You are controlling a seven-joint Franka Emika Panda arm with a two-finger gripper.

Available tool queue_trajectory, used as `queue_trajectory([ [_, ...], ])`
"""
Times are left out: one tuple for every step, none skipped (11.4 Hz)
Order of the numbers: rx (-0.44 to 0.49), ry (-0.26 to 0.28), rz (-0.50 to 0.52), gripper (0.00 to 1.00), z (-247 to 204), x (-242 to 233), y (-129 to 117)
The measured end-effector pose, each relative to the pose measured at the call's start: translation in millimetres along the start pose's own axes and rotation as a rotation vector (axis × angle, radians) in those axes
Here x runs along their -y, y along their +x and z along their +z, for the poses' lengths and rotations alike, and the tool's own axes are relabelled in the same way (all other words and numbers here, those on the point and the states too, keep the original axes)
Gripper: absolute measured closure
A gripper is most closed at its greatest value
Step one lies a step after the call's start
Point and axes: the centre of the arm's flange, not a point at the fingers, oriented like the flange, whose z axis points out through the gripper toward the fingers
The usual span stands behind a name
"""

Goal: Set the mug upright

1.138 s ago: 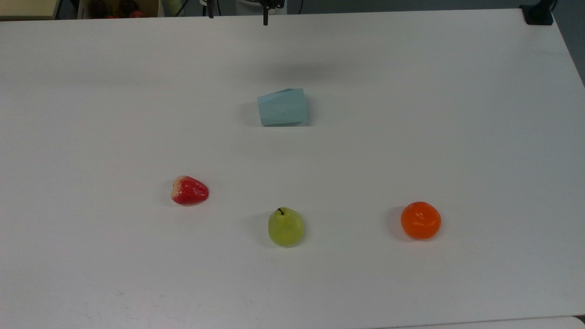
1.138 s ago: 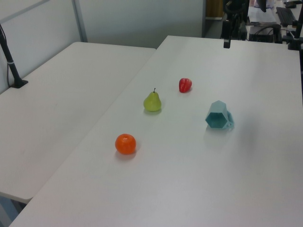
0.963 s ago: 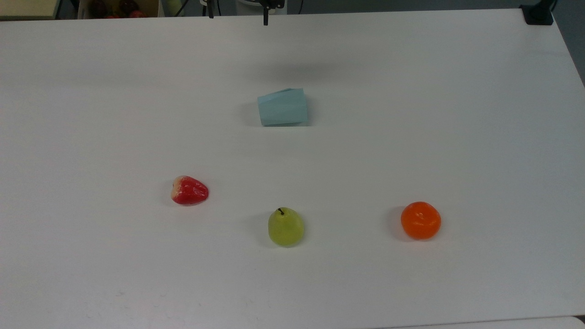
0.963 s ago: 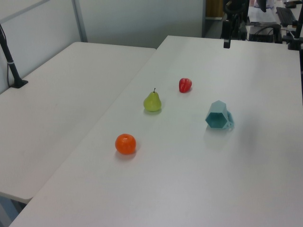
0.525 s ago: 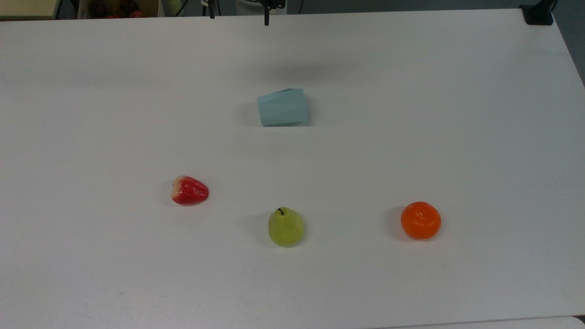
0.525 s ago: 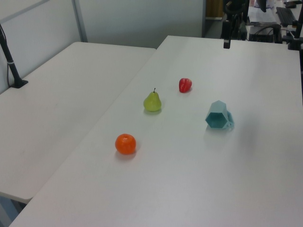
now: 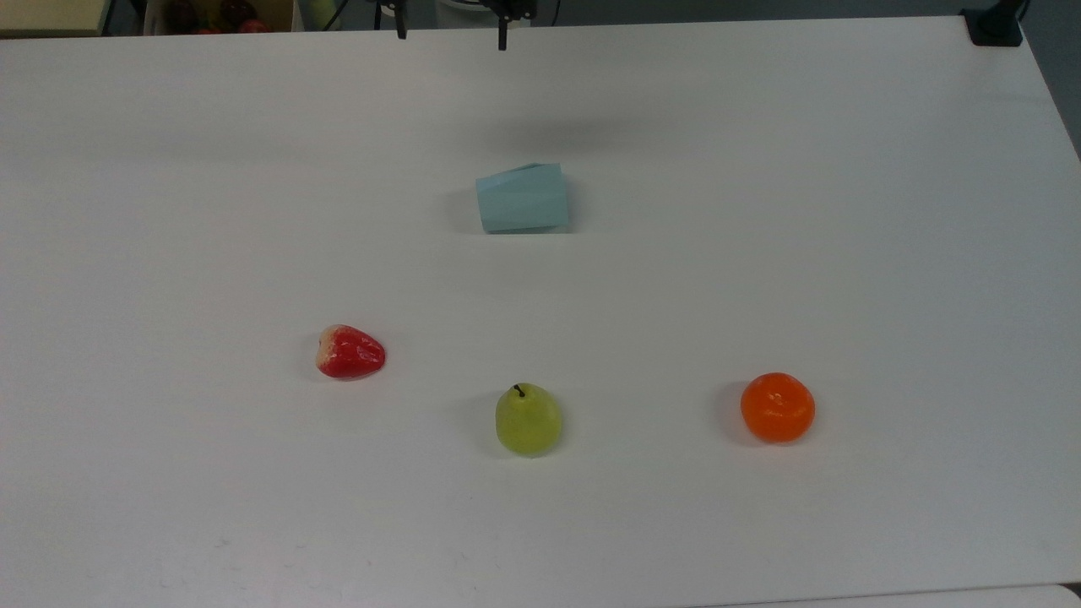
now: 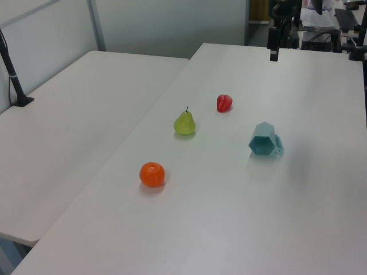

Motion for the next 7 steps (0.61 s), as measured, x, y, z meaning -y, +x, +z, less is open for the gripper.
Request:
queue_trajectory([
  [-0.001,0.0,-0.024,0.0,-1,13,-2],
  [-0.004,-0.001,-0.066,0.0,-2,36,-6],
  [-0.008,-0.005,-0.111,0.0,-4,63,-11],
  [-0.013,-0.008,-0.141,0.0,-6,89,-18],
  [-0.018,-0.017,-0.16,0.0,-7,111,-25],
  [-0.023,-0.035,-0.176,0.0,-7,131,-32],
  [-0.027,-0.065,-0.186,0.0,-3,149,-38],
])
